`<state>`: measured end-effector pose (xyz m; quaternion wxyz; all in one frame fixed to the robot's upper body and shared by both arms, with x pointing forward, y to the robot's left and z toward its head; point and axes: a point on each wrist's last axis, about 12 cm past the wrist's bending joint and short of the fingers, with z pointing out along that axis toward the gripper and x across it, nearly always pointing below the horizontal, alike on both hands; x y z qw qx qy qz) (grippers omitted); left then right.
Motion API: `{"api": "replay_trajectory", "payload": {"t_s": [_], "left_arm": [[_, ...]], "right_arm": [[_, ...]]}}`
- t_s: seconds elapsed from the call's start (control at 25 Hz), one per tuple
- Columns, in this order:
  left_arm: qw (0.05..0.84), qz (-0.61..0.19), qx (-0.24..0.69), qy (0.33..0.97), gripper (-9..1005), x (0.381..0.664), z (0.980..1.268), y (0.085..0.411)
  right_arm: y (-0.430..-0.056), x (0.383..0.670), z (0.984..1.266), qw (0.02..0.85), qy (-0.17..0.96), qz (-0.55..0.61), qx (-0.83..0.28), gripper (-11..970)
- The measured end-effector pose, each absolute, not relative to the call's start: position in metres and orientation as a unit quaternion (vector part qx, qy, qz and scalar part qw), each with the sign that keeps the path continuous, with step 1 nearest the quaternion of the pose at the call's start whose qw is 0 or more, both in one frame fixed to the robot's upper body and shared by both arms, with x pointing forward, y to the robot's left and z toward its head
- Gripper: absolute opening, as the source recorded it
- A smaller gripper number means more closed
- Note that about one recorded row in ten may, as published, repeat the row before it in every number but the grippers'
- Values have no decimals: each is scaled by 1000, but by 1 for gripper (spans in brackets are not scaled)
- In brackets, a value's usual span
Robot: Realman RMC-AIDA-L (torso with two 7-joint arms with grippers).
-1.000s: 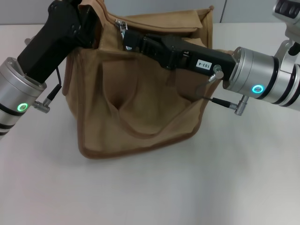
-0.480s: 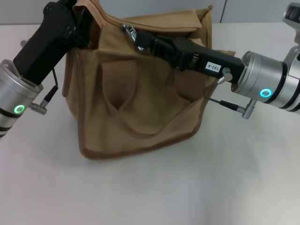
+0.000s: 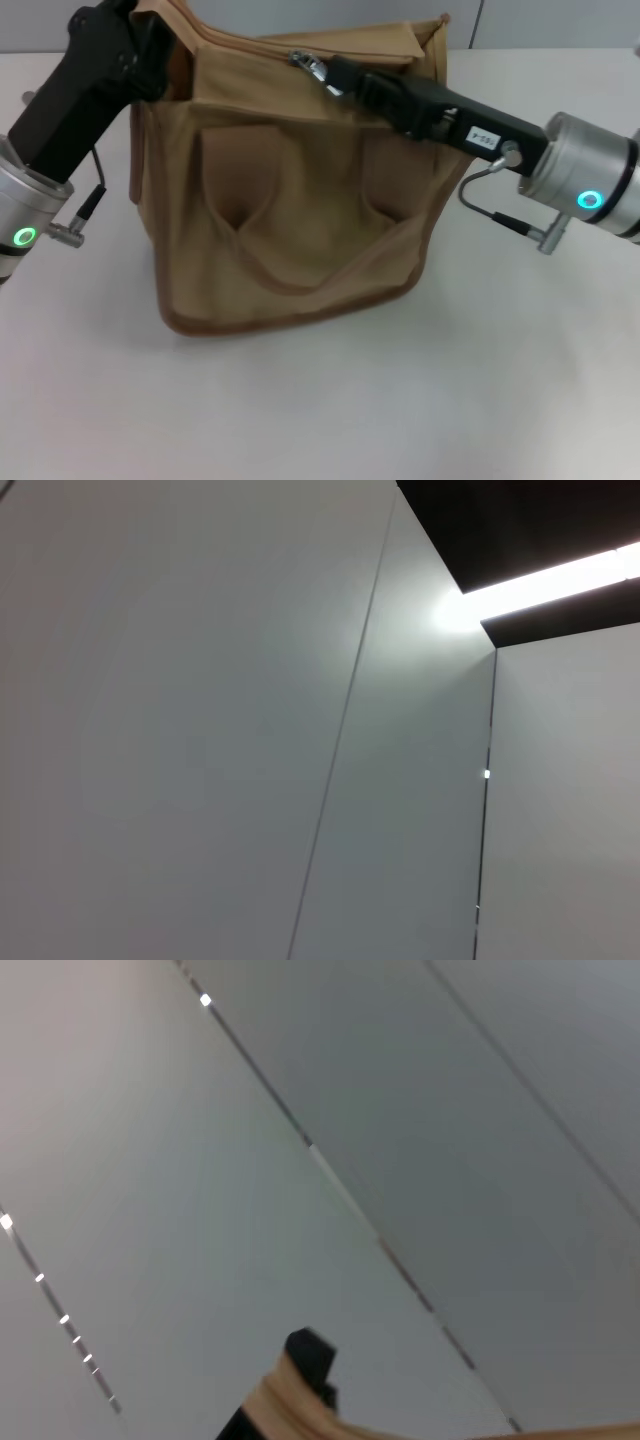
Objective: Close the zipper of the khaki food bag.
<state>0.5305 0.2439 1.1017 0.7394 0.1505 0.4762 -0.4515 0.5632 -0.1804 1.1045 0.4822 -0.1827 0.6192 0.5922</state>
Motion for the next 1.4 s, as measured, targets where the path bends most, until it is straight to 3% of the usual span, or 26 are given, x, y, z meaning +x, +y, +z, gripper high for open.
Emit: {"api": "replay_trajectory", "payload": {"t_s": [0.64, 0.96, 1.24, 1.4], "left_arm": [[751, -432, 126, 483, 6, 524, 1097, 258], [747, -443, 127, 479, 7, 525, 1098, 251], [746, -456, 130, 466, 7, 527, 1101, 245], [746, -463, 134, 460, 6, 530, 1105, 240]], "right_arm": [[-233, 549, 1091, 524, 630, 563, -110, 15], [-221, 541, 1106, 547, 571, 586, -177, 57], [-209, 546, 1104, 532, 586, 582, -188, 93], [-208, 545, 1102, 527, 591, 581, -188, 232]]}}
